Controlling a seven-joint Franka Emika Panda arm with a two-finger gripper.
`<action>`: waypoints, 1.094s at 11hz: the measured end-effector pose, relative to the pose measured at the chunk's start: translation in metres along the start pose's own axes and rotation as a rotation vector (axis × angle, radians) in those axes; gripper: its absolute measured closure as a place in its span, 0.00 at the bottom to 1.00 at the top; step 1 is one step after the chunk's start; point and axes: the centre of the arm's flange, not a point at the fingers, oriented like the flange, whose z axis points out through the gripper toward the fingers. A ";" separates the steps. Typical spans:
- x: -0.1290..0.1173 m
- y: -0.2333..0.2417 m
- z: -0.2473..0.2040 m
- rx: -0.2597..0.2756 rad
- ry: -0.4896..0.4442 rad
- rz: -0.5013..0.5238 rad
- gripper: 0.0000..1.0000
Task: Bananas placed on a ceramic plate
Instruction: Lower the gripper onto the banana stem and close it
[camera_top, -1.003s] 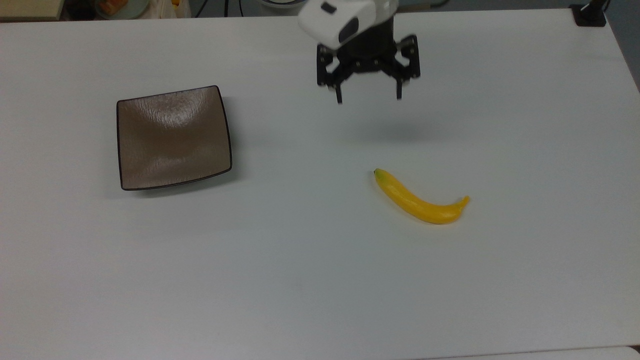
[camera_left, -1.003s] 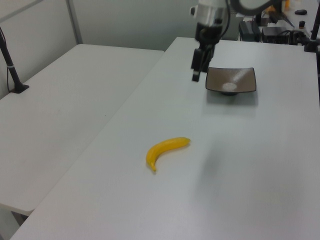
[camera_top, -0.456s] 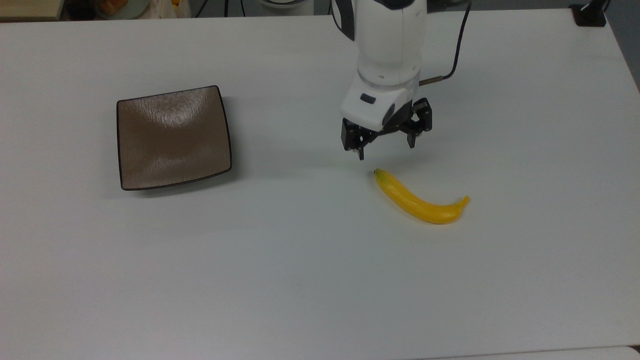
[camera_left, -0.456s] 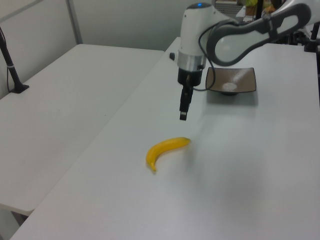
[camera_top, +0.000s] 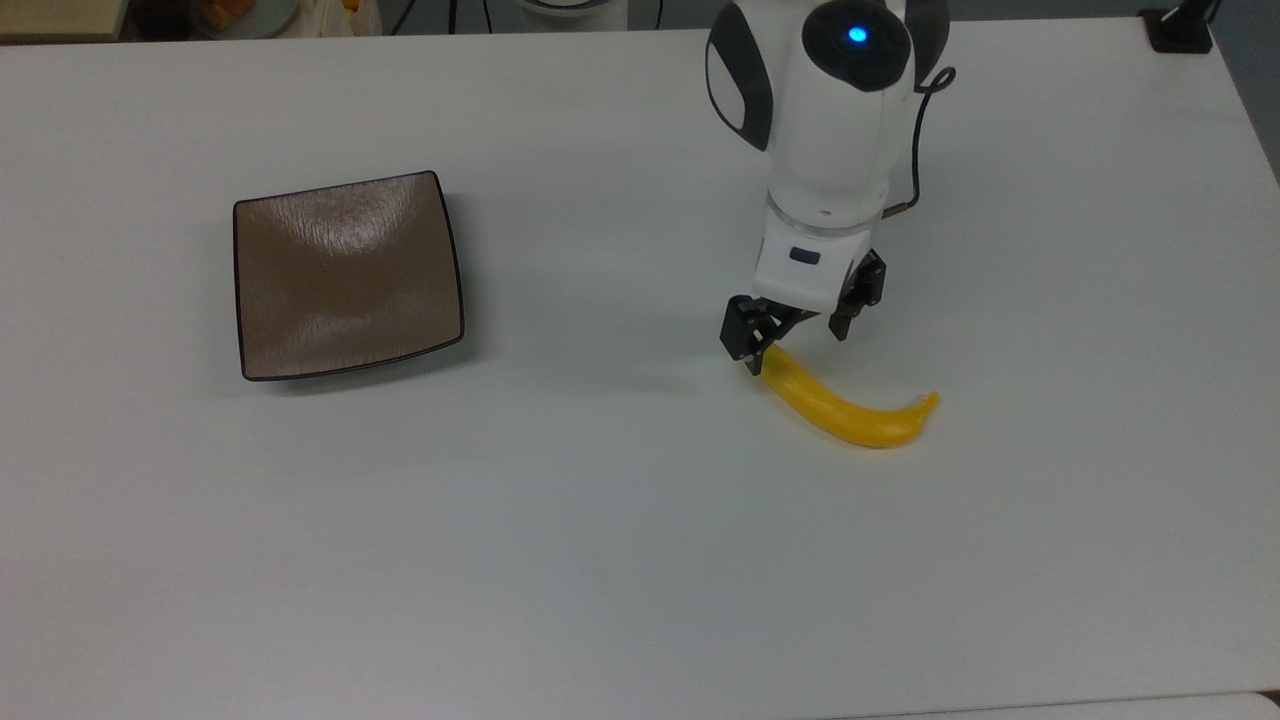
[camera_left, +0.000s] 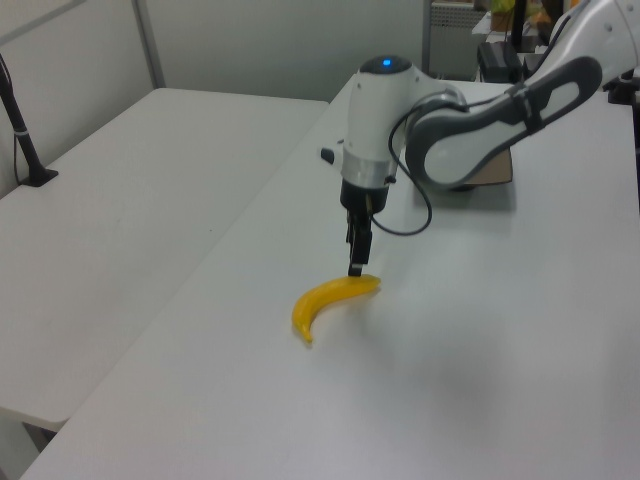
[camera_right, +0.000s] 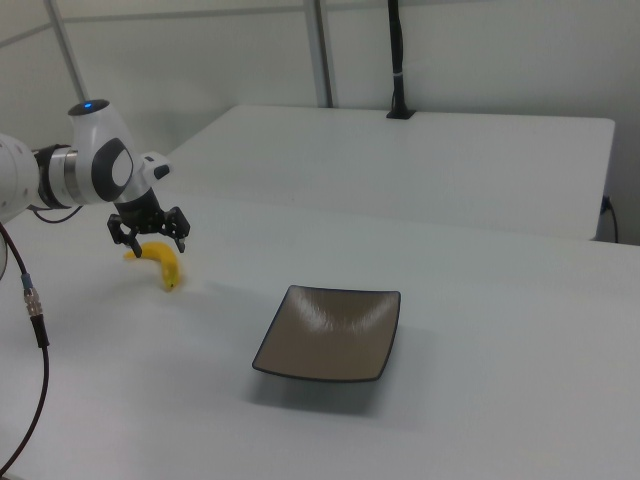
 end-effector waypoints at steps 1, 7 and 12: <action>0.001 -0.007 0.010 -0.002 0.001 -0.018 0.00; 0.001 -0.010 0.041 -0.040 -0.001 -0.077 0.04; 0.001 -0.020 0.044 -0.044 -0.002 -0.104 0.22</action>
